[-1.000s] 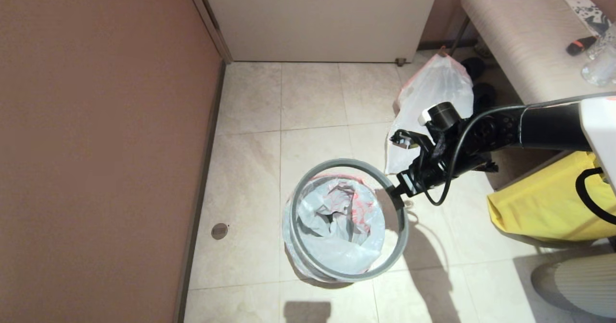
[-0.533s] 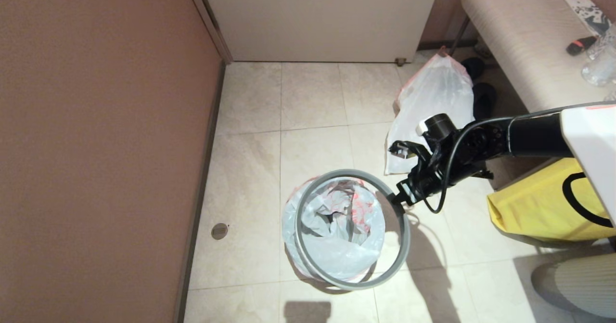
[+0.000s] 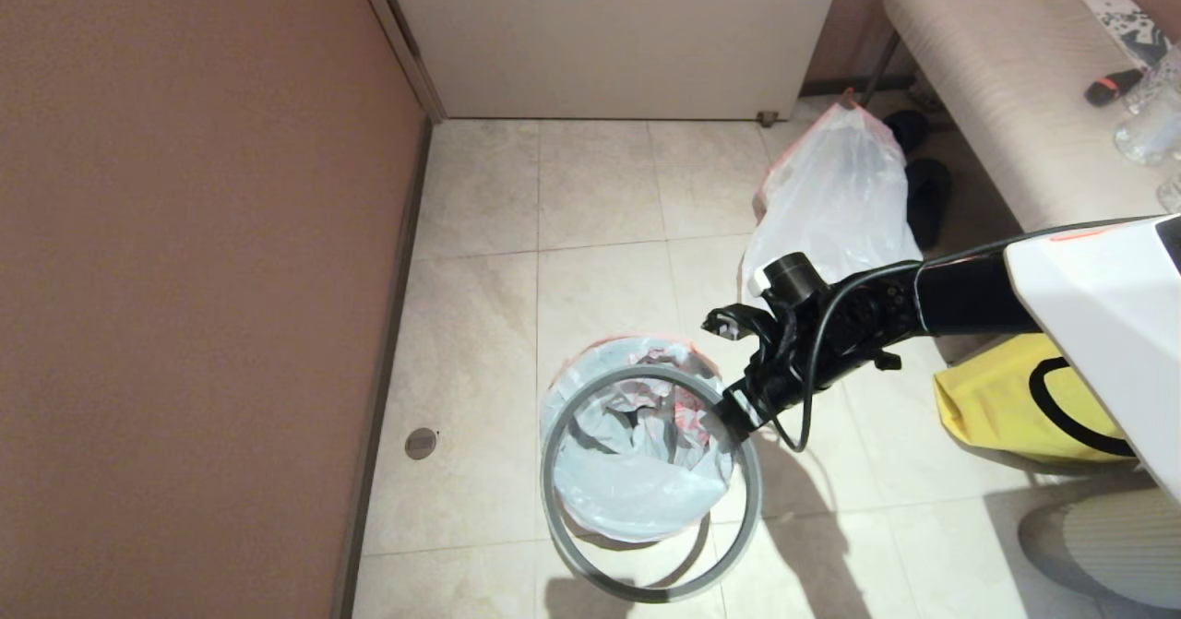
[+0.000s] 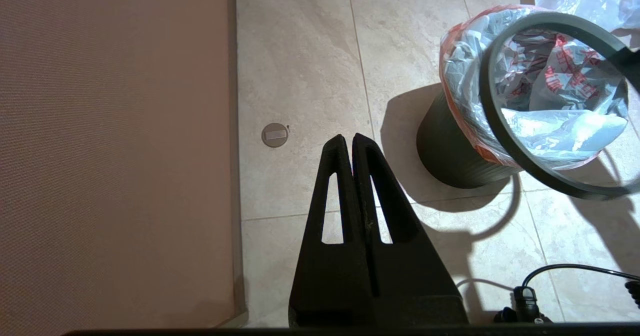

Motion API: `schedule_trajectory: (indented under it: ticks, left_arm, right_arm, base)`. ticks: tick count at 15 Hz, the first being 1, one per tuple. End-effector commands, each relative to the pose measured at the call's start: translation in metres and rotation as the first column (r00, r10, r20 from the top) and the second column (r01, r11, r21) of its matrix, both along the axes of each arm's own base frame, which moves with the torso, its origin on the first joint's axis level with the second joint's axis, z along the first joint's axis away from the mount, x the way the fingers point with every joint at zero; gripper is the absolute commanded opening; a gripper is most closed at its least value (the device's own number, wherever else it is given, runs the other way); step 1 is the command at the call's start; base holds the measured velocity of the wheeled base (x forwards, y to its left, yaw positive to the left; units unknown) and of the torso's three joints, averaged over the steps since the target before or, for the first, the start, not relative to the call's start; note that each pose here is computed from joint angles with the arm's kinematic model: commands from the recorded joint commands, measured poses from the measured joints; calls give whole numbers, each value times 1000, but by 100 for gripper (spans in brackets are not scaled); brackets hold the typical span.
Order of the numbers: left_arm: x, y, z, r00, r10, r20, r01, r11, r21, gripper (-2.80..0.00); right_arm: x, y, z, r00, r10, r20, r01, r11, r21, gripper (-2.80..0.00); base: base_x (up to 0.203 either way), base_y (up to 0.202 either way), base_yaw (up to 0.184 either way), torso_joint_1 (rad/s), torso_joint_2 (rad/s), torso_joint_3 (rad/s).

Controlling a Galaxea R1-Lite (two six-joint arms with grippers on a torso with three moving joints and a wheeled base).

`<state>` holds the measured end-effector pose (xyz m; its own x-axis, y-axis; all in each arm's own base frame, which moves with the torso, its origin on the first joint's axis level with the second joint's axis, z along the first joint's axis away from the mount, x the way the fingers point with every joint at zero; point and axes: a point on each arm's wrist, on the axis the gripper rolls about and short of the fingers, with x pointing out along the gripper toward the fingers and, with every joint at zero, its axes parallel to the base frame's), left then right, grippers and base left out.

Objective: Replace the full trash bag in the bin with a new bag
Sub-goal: Place the trash can ring on the trash can

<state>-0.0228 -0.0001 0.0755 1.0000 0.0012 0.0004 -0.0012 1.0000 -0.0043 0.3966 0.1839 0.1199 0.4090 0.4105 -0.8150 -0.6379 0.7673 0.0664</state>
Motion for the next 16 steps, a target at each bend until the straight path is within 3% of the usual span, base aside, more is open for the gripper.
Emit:
schedule_trajectory:
  ticks: [1, 2, 8, 16]
  left_arm:
    - [0, 0, 0, 1000, 0, 0, 0, 1000, -2, -280]
    - [0, 0, 0, 1000, 0, 0, 0, 1000, 0, -280]
    - [0, 0, 0, 1000, 0, 0, 0, 1000, -1, -280]
    - [0, 0, 0, 1000, 0, 0, 0, 1000, 0, -280]
  right_arm:
    - [7, 9, -9, 995, -17, 103, 10, 997, 72, -280]
    - [8, 10, -11, 993, -44, 110, 35, 996, 87, -280]
    - [18, 15, -14, 954, -156, 256, 158, 987, 15, -280]
    - [14, 17, -11, 942, -174, 288, 188, 982, -21, -280]
  base:
    - [0, 0, 0, 0, 0, 0]
    - [0, 0, 0, 0, 0, 0]
    - [0, 0, 0, 0, 0, 0]
    - [0, 0, 0, 0, 0, 0]
